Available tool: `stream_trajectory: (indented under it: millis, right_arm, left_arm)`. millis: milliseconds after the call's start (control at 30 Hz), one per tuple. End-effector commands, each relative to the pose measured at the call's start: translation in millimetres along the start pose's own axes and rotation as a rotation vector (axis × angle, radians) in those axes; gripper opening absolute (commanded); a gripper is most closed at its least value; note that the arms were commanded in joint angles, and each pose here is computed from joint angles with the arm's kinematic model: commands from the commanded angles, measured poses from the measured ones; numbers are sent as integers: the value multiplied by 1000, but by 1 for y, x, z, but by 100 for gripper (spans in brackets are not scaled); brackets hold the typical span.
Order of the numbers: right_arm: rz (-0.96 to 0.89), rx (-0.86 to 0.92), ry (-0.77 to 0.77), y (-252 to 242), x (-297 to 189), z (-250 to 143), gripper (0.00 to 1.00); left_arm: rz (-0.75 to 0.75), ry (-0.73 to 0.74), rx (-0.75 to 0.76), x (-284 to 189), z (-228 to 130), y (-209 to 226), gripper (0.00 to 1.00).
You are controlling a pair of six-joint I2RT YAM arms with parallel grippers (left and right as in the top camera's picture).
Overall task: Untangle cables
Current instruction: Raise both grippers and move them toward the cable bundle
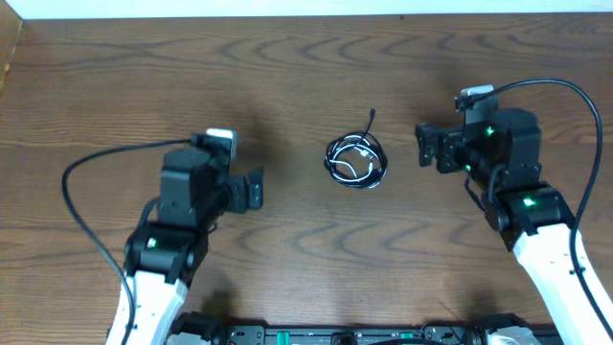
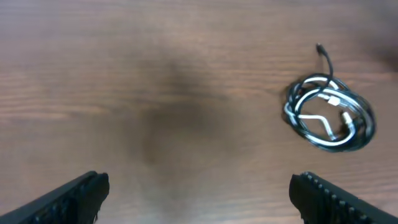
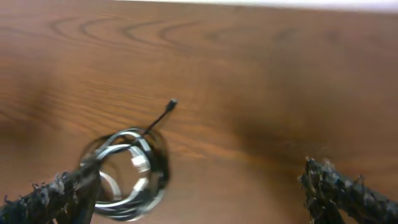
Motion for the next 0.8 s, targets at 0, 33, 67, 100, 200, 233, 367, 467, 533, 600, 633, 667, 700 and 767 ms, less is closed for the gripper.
stream_trajectory:
  millis: [0, 33, 67, 100, 200, 233, 367, 467, 533, 600, 633, 667, 700, 767]
  right_arm:
    - [100, 274, -4, 11, -4, 8, 99]
    - [136, 303, -4, 14, -6, 9, 99]
    - [171, 317, -6, 18, -8, 10, 99]
    - [222, 332, -15, 23, -11, 13, 99]
    - [327, 383, -53, 32, -22, 23, 99]
    - [351, 402, -66, 34, -26, 26, 99]
    - [380, 419, -136, 36, -35, 39, 99]
    - [388, 435, -154, 36, -37, 43, 99]
    - [385, 439, -151, 35, -36, 43, 99]
    - [386, 436, -159, 35, -35, 44, 99]
    - [388, 433, -168, 35, -34, 46, 99]
    - [388, 427, -174, 35, -34, 48, 99]
    - [388, 416, -177, 35, -34, 49, 99]
    - [388, 391, -171, 34, -33, 55, 99]
  left_arm:
    - [21, -14, -269, -5, 19, -11, 98]
    - [17, 1, -357, -6, 20, -13, 98]
    - [3, 18, -450, -8, 21, -16, 98]
    - [-39, 45, -555, -9, 20, -21, 98]
    - [-111, 114, -814, -13, 18, -31, 98]
    - [-116, 128, -886, -13, 17, -32, 98]
    - [-113, 137, -1094, -13, 19, -33, 98]
    - [-113, 141, -1161, -13, 19, -33, 98]
    - [-115, 149, -1175, -12, 19, -34, 98]
    - [-181, 167, -1102, -14, 22, -41, 98]
    - [-258, 142, -982, -15, 31, -48, 98]
    - [-370, 101, -793, -19, 43, -59, 98]
    - [-388, 93, -750, -21, 45, -61, 98]
    - [-356, 92, -734, -25, 49, -60, 98]
Point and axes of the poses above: each gripper's point midway between its finger pads, its own x axis out along the fingers, its own y axis along the line the jaws close on, z = x × y, the point moved 7 cm from there along -x, back along the fingers, and after that the axes turned 14 degrees about -x, right-handed, at the moved point
